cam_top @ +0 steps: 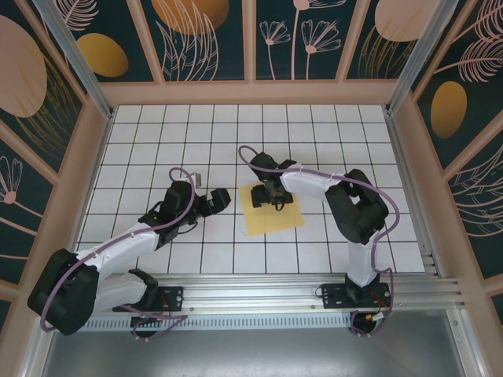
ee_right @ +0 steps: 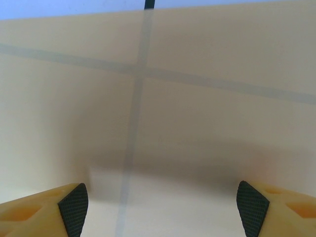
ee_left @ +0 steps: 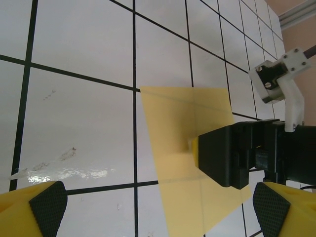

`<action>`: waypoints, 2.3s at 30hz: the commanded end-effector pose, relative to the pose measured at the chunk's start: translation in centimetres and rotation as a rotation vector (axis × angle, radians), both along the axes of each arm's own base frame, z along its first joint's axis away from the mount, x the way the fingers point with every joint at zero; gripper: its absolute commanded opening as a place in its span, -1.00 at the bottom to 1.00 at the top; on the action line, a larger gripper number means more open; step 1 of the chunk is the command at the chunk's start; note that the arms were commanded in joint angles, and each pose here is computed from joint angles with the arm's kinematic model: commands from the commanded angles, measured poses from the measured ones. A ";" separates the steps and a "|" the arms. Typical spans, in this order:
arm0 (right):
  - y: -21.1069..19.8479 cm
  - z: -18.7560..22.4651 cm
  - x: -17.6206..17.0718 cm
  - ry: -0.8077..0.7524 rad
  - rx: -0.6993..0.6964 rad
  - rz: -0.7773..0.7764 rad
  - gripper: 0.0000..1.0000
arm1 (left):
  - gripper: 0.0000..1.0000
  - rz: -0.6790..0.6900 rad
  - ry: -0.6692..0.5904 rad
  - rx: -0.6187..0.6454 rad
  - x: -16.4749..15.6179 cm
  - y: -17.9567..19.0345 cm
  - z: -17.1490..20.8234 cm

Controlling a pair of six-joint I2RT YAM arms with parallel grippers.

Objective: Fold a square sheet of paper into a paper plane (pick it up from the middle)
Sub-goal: Move the square sheet of paper to the center of the table, then fold the square sheet of paper in half at the center of the table.

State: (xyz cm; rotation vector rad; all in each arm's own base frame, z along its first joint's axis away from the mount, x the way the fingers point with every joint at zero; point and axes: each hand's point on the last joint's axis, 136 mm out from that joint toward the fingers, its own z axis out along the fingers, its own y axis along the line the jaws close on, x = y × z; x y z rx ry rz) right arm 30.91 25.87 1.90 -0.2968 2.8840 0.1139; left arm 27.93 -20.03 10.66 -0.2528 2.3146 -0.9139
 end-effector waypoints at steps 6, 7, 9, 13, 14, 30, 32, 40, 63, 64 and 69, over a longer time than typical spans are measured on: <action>-0.8 -2.0 -1.3 0.070 -0.075 0.009 0.67 | 0.98 0.003 -0.010 0.008 0.3 -0.1 0.1; -0.7 -1.7 -1.2 0.062 -0.079 0.012 0.68 | 0.97 0.000 -0.011 0.010 0.2 -0.1 0.1; -0.4 -0.8 -0.9 0.043 -0.078 0.013 0.69 | 0.97 -0.007 -0.018 0.006 0.2 -0.2 0.2; 0.2 1.7 0.0 -0.010 -0.050 0.009 0.71 | 0.97 -0.007 -0.026 0.003 0.2 -0.2 0.4; 0.3 2.0 0.0 -0.015 -0.040 0.008 0.72 | 0.97 -0.005 -0.027 0.003 0.2 -0.1 0.4; -1.4 -4.8 -3.4 0.131 -0.121 0.015 0.74 | 0.98 -0.019 -0.016 -0.001 0.0 -0.3 0.0; -1.8 -5.1 -3.6 0.136 -0.148 0.015 0.73 | 0.98 -0.022 -0.018 -0.003 0.0 -0.4 0.1; -1.2 -4.3 -3.0 0.105 -0.125 0.008 0.66 | 0.97 -0.026 -0.016 -0.005 0.1 -0.5 0.2; 0.2 -0.9 -1.9 0.047 -0.090 0.082 0.77 | 0.97 -0.029 -0.012 -0.007 0.0 -0.5 0.0; 0.2 -0.7 -1.8 0.042 -0.088 0.083 0.77 | 0.97 -0.030 -0.012 -0.007 -0.1 -0.6 0.0; 0.0 0.5 -1.0 0.000 -0.109 0.105 0.84 | 0.97 -0.038 -0.012 -0.007 -0.1 -0.7 0.0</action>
